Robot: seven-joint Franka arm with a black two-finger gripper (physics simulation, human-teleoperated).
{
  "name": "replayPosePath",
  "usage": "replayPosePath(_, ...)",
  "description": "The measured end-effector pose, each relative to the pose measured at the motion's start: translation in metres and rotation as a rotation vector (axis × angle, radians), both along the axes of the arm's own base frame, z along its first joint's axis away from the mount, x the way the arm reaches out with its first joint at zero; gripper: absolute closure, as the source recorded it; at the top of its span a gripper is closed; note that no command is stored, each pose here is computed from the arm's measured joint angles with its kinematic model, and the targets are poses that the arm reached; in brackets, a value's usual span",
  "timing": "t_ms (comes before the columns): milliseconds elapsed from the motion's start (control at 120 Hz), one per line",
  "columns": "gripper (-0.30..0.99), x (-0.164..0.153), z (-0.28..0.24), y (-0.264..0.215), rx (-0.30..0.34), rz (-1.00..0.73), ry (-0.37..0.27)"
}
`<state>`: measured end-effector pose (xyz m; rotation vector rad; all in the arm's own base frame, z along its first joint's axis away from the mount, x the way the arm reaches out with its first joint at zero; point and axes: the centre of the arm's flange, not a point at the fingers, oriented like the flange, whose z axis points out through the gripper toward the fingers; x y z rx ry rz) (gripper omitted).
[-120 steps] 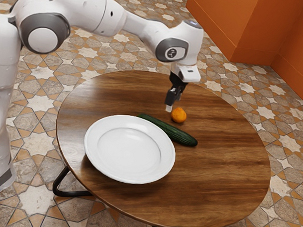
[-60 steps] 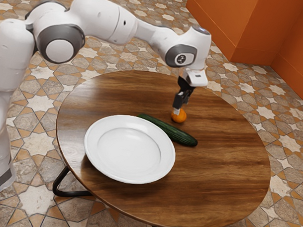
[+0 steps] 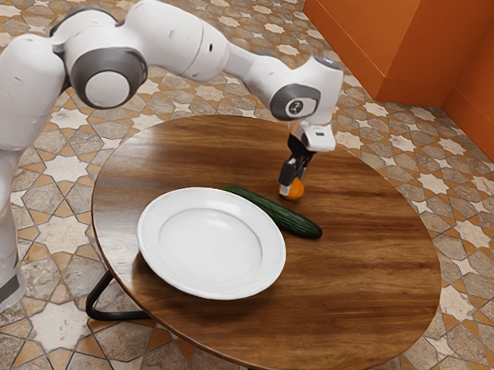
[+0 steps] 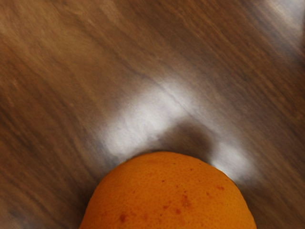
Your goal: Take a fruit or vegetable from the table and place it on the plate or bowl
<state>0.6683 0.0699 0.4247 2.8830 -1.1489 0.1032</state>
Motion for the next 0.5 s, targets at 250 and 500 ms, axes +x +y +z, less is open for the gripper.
replayPosePath(250,0.23,0.0025,-0.005,-0.0056,-0.016,-0.01,-0.003)
replayPosePath(500,0.42,0.0032,-0.0042,-0.0032,-0.018,-0.005,-0.014)
